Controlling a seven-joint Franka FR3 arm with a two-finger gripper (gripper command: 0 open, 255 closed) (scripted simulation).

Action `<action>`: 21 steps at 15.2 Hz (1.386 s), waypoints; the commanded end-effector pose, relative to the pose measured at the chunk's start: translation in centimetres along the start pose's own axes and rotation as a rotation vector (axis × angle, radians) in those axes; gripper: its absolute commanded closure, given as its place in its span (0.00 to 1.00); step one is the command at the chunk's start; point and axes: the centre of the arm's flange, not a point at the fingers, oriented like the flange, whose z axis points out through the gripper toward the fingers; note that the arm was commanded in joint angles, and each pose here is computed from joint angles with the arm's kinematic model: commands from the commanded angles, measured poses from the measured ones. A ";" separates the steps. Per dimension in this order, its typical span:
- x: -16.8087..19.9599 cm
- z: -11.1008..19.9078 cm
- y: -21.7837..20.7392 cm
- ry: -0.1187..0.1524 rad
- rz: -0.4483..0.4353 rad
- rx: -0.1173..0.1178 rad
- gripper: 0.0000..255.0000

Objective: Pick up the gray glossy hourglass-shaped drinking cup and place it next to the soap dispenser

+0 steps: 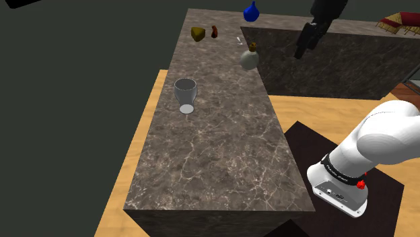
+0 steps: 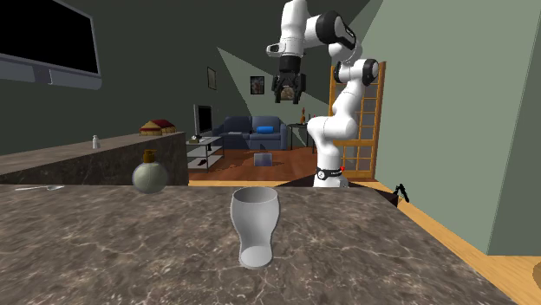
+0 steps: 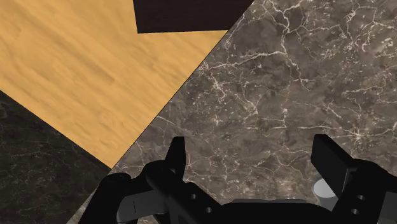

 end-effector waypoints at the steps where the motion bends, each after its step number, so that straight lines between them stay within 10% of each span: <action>1: 0.0 0.0 0.0 0.000 0.000 0.000 0.00; 21: 20.8 11.4 -13.8 -0.091 0.150 -0.002 0.00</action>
